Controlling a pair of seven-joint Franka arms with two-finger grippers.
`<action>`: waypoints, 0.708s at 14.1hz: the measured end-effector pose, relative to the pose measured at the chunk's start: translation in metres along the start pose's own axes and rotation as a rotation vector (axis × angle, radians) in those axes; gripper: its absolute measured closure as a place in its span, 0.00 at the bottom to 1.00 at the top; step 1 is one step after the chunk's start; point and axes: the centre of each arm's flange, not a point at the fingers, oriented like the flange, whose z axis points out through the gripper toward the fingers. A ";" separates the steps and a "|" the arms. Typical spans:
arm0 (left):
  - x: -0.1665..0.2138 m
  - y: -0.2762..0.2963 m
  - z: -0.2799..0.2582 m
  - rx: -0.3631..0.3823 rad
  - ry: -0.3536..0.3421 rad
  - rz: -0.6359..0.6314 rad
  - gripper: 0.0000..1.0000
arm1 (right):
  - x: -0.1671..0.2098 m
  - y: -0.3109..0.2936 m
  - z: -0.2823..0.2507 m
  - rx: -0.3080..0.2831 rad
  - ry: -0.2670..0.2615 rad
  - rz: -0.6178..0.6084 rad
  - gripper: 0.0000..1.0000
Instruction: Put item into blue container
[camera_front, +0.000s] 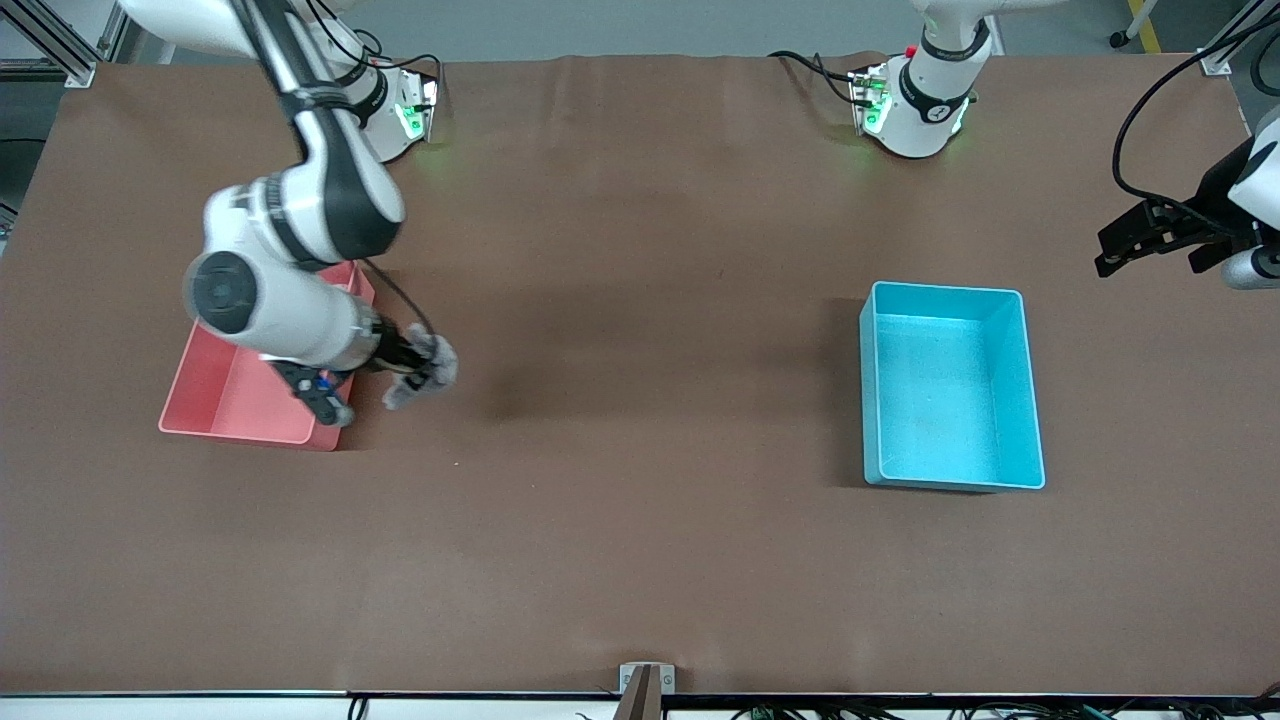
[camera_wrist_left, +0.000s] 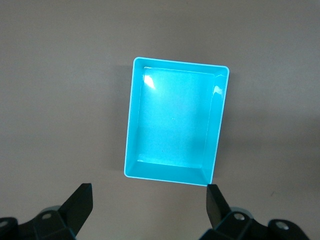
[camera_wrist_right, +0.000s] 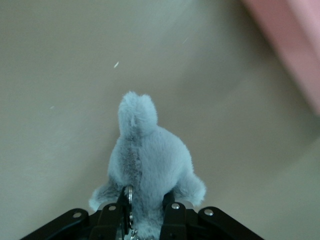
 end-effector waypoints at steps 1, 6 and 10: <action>0.000 0.000 0.000 0.000 0.000 0.001 0.00 | -0.022 -0.016 0.021 0.014 0.018 0.028 0.72; 0.002 0.003 0.002 -0.001 0.004 0.006 0.00 | -0.098 -0.076 0.108 0.023 0.058 0.168 0.72; 0.012 0.010 0.019 -0.004 -0.008 0.017 0.00 | -0.128 -0.112 0.142 0.076 0.076 0.229 0.72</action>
